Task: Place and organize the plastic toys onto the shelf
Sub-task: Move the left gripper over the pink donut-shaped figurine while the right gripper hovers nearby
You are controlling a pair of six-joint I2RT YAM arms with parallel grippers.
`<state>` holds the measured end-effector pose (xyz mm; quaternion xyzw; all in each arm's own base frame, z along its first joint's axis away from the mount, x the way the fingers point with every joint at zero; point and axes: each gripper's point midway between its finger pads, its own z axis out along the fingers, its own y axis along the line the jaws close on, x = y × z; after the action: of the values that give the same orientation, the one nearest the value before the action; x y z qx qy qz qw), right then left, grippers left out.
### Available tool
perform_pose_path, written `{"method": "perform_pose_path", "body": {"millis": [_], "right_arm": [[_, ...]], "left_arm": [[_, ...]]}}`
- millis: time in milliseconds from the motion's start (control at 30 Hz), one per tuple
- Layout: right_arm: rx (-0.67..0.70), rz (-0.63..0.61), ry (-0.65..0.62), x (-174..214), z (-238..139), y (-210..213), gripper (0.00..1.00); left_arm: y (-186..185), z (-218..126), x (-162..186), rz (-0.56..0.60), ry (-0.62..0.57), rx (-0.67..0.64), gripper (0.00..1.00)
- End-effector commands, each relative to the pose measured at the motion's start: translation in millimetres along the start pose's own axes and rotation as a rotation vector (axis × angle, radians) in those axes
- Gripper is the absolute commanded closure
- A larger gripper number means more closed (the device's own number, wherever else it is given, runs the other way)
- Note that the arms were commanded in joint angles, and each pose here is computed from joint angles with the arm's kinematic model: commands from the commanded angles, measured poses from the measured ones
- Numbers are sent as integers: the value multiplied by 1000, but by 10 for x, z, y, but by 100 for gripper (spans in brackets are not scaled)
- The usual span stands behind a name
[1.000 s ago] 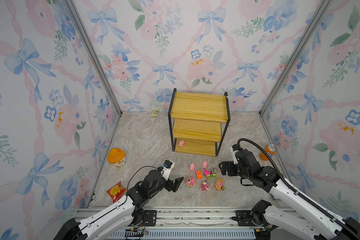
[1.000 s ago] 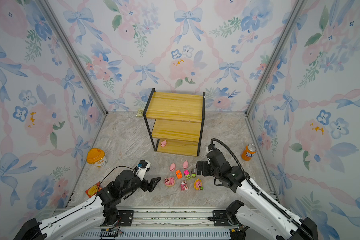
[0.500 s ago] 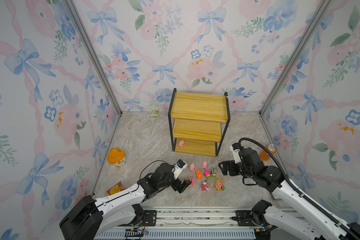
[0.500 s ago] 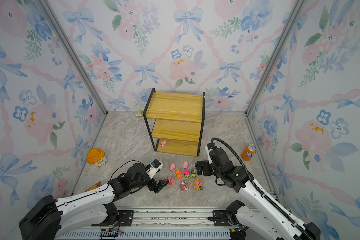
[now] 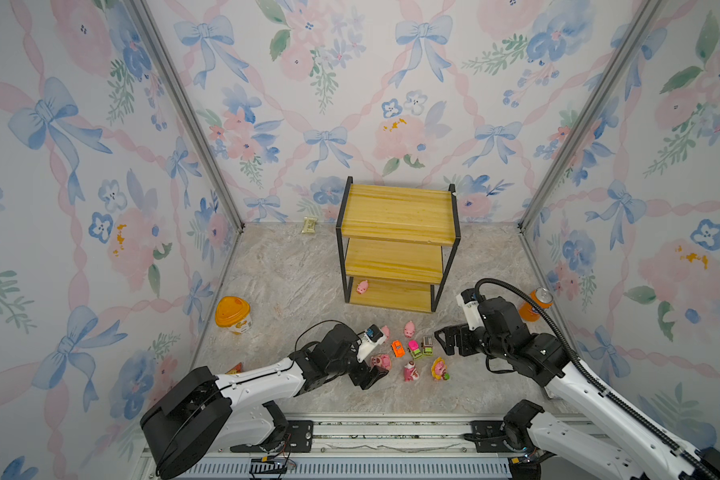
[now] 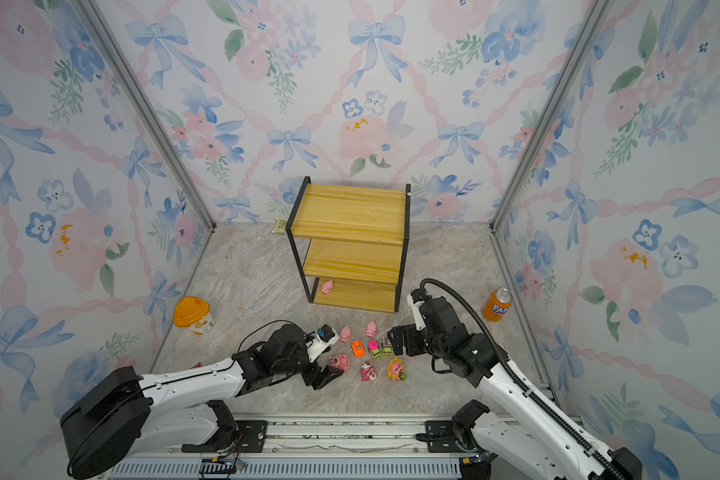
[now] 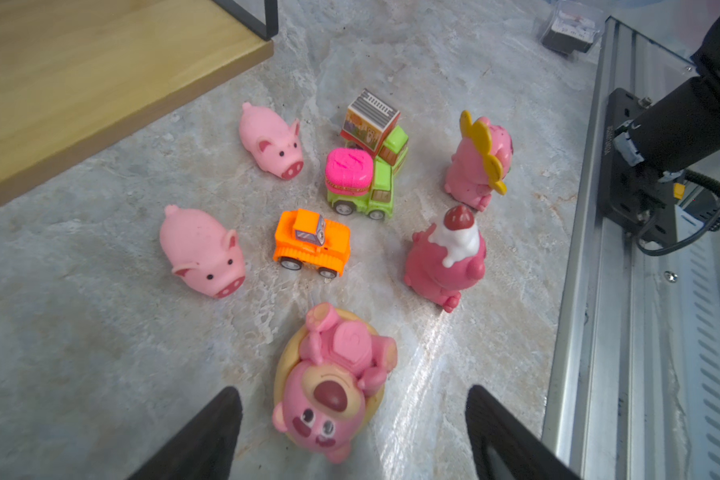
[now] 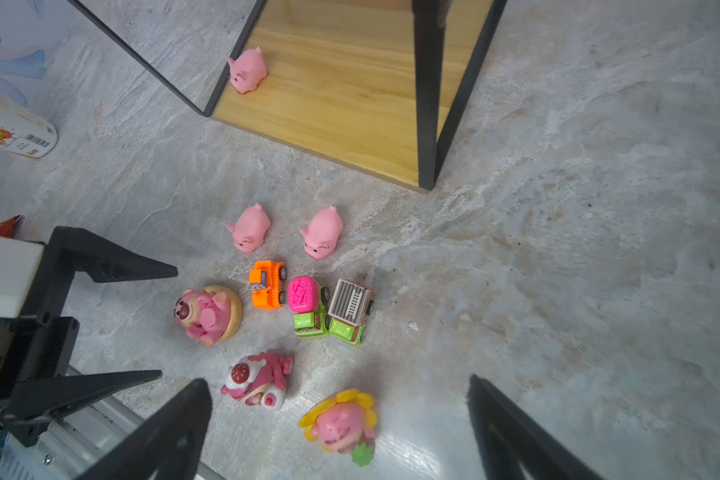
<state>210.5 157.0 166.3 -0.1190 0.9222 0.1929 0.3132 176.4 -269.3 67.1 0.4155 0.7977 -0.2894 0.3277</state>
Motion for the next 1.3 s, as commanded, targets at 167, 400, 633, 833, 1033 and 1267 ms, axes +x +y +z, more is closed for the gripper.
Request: {"method": "perform_pose_path", "body": {"millis": [167,400,633,833,1033,1267], "right_arm": [[-185,-89,86,180,24,367,1],[-145,-103,115,201,91,348,1],[-145,-102,107,195,77,346,1],[-139,-105,105,209,62,327,1],[-132,-102,107,223,61,311,1],[-124,-103,102,226,52,292,1]], "left_arm": [[-41,23,6,24,1,15,16],[-69,74,53,41,19,36,18],[-87,191,76,69,57,59,20],[-58,287,51,106,77,56,20],[-43,383,44,123,98,64,21],[-19,456,69,125,119,64,24]]}}
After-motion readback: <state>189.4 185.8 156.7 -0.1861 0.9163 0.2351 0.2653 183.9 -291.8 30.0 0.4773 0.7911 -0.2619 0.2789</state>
